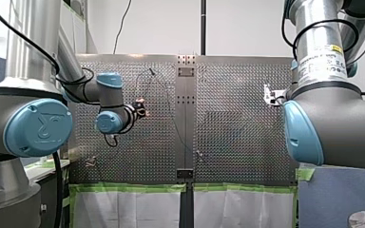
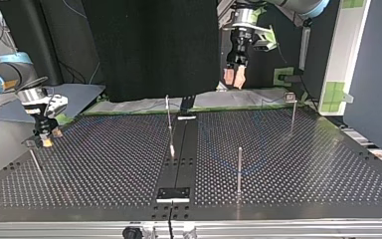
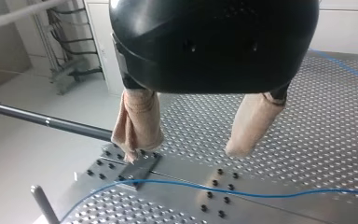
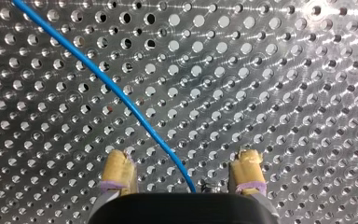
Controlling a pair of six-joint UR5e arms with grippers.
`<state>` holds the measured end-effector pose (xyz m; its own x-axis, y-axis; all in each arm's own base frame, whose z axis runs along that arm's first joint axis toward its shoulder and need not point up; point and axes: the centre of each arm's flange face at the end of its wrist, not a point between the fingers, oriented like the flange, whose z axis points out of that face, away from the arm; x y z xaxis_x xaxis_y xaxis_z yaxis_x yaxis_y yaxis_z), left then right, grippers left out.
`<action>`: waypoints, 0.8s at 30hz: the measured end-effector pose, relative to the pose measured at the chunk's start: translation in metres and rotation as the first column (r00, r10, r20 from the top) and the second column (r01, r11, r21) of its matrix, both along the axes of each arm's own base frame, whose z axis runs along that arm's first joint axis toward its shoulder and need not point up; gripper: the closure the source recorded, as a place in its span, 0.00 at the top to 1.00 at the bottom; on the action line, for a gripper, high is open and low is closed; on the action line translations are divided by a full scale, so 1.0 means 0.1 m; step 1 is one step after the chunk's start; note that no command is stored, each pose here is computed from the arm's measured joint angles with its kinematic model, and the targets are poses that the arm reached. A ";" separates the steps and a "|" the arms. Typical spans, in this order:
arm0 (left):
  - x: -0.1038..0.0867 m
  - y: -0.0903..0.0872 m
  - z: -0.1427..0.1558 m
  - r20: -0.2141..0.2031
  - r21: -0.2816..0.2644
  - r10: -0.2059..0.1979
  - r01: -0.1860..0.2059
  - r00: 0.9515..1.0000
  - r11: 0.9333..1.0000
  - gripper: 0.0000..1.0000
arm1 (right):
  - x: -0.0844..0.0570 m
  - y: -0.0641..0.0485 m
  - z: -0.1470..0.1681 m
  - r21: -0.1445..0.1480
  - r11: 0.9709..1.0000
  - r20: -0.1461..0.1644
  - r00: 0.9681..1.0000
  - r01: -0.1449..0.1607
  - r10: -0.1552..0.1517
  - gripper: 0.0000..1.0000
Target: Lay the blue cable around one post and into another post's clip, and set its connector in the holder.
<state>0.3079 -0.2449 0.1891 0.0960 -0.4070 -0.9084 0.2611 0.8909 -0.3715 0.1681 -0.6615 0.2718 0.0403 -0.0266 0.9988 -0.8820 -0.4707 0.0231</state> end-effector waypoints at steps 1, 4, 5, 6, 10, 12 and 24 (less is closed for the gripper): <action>0.01 0.00 0.01 0.008 -0.004 0.000 0.000 1.000 1.000 1.00 | 0.00 0.00 0.00 0.000 1.000 -0.001 1.000 0.001 -0.001 1.00; 0.03 -0.01 0.05 0.035 -0.018 0.000 0.001 0.999 1.000 1.00 | 0.00 0.00 0.00 0.000 1.000 -0.005 1.000 0.002 -0.002 1.00; 0.03 -0.01 0.05 0.042 -0.021 0.000 0.001 0.999 1.000 1.00 | 0.00 0.00 0.00 0.000 1.000 -0.007 1.000 0.002 -0.002 1.00; 0.04 -0.01 0.06 0.049 -0.025 0.000 0.001 0.999 1.000 1.00 | 0.00 0.01 0.00 0.001 1.000 -0.009 1.000 0.002 -0.002 1.00; 0.05 -0.01 0.08 0.058 -0.031 0.001 0.001 0.998 1.000 1.00 | 0.00 0.02 -0.01 0.007 1.000 -0.028 1.000 0.006 -0.005 1.00; 0.05 -0.01 0.08 0.059 -0.032 0.001 0.001 0.998 0.999 1.00 | 0.00 0.03 -0.02 0.010 1.000 -0.037 0.999 0.008 -0.008 1.00; 0.05 -0.01 0.08 0.059 -0.033 0.004 -0.002 0.998 0.999 1.00 | 0.01 0.08 0.07 0.009 1.000 -0.069 0.997 0.028 -0.027 1.00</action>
<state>0.3131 -0.2454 0.1967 0.1504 -0.4363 -0.8872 0.2812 0.8792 -0.3847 0.1690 -0.6532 0.2788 0.1082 -0.0389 0.9934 -0.8912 -0.4466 0.0796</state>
